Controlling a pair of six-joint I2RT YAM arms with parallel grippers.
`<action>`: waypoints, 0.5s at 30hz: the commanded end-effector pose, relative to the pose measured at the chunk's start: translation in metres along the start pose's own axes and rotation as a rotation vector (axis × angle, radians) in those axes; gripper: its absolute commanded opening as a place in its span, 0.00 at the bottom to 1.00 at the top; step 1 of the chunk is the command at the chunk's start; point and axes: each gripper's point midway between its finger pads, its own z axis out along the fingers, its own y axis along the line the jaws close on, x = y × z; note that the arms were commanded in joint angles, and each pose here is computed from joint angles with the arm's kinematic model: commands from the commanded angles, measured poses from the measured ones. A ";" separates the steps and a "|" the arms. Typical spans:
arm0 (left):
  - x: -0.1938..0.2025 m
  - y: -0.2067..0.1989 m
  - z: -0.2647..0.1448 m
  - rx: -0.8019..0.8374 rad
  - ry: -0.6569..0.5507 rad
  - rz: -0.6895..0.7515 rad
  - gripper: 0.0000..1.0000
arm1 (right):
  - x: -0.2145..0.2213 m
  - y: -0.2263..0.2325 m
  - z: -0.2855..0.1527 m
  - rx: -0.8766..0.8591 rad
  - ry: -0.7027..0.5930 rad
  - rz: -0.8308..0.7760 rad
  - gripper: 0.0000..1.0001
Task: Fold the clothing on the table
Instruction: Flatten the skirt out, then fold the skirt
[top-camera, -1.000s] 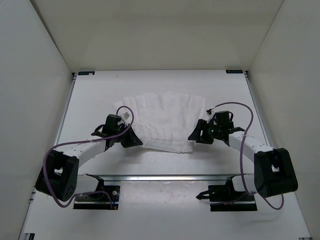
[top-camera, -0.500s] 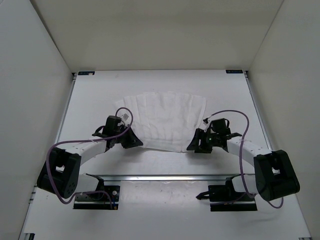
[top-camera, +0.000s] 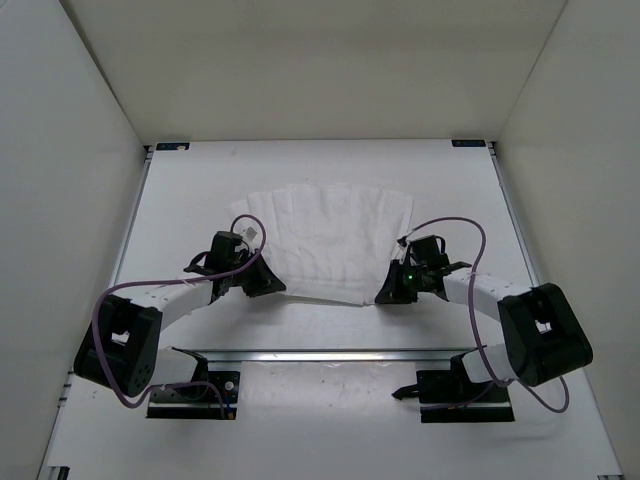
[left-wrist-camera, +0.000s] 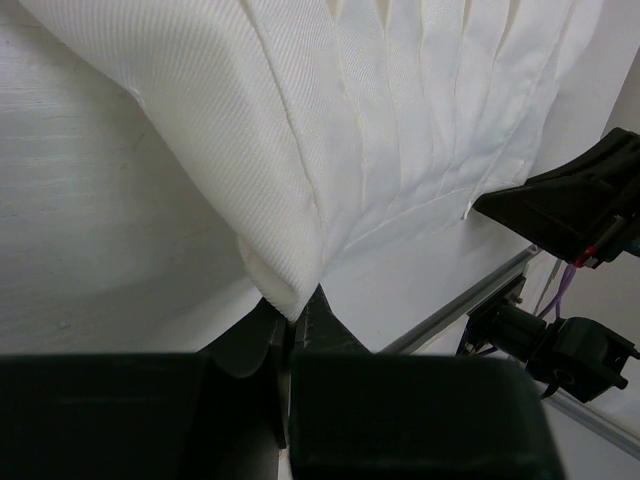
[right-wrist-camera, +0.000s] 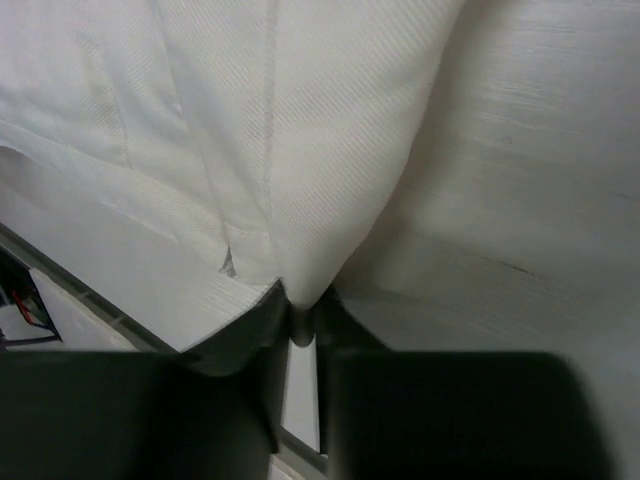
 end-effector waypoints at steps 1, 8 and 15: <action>-0.005 -0.005 -0.003 0.023 -0.017 0.016 0.00 | 0.000 -0.009 0.004 0.050 -0.004 0.014 0.00; -0.054 -0.026 -0.011 0.052 -0.056 0.090 0.00 | -0.091 -0.001 -0.035 0.026 -0.216 -0.018 0.00; -0.225 -0.161 -0.052 0.116 -0.285 0.427 0.00 | -0.319 0.102 -0.163 0.063 -0.610 -0.351 0.00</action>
